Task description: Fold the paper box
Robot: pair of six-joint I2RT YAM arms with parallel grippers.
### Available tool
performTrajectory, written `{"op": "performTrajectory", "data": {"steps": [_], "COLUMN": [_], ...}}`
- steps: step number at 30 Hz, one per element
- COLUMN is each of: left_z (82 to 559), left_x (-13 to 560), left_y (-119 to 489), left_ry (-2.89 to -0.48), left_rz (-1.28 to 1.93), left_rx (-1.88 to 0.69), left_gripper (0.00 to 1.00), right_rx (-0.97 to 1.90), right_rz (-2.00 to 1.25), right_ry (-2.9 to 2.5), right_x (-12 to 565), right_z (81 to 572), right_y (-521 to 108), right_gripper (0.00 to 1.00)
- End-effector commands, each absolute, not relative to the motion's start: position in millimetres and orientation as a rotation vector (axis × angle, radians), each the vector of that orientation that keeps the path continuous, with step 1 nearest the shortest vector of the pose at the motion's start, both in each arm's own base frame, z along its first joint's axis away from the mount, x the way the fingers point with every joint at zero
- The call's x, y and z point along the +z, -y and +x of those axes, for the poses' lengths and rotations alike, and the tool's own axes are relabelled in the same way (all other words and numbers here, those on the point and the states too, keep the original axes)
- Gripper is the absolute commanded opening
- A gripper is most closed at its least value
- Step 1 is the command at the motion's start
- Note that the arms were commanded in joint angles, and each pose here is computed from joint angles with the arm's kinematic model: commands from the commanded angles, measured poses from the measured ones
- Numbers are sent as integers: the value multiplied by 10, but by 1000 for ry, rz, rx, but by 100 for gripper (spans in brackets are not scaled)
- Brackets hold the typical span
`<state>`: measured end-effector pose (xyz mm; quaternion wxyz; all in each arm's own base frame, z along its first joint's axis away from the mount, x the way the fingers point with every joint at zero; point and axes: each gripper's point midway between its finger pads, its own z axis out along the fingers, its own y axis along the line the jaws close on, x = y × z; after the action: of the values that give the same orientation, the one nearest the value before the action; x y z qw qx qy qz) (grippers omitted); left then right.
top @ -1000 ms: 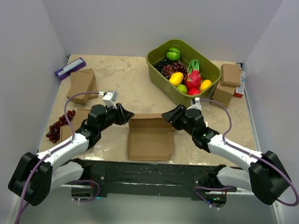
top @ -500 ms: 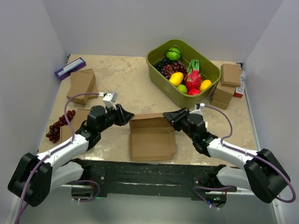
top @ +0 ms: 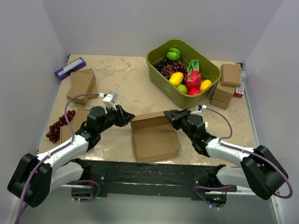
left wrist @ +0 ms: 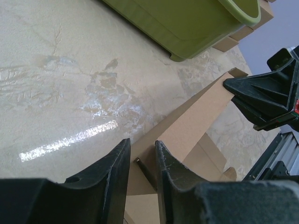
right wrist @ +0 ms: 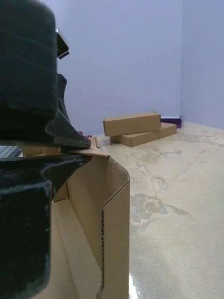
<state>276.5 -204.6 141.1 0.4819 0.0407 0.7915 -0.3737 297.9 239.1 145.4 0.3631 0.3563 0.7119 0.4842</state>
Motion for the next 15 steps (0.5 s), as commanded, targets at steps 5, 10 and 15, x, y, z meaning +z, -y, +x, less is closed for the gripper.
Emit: {"op": "performTrajectory", "data": {"steps": [5, 10, 15], "left_z": [2852, 2813, 2648], "left_x": [1678, 1710, 1583], "left_y": [1986, 1907, 1975], "left_ry": [-1901, -1906, -1916], "left_rz": [67, -28, -81], "left_rx": [-852, -855, -977], "left_gripper": [69, 80, 78], "right_rx": [1232, 1212, 1197], "right_rz": [954, 965, 969], "right_ry": [-1773, -1757, -1751], "right_x": [1434, 1435, 1415], "right_z": [3050, 3046, 3028], "right_y": [-2353, -2298, -2259], "right_gripper": [0, 0, 0]}}
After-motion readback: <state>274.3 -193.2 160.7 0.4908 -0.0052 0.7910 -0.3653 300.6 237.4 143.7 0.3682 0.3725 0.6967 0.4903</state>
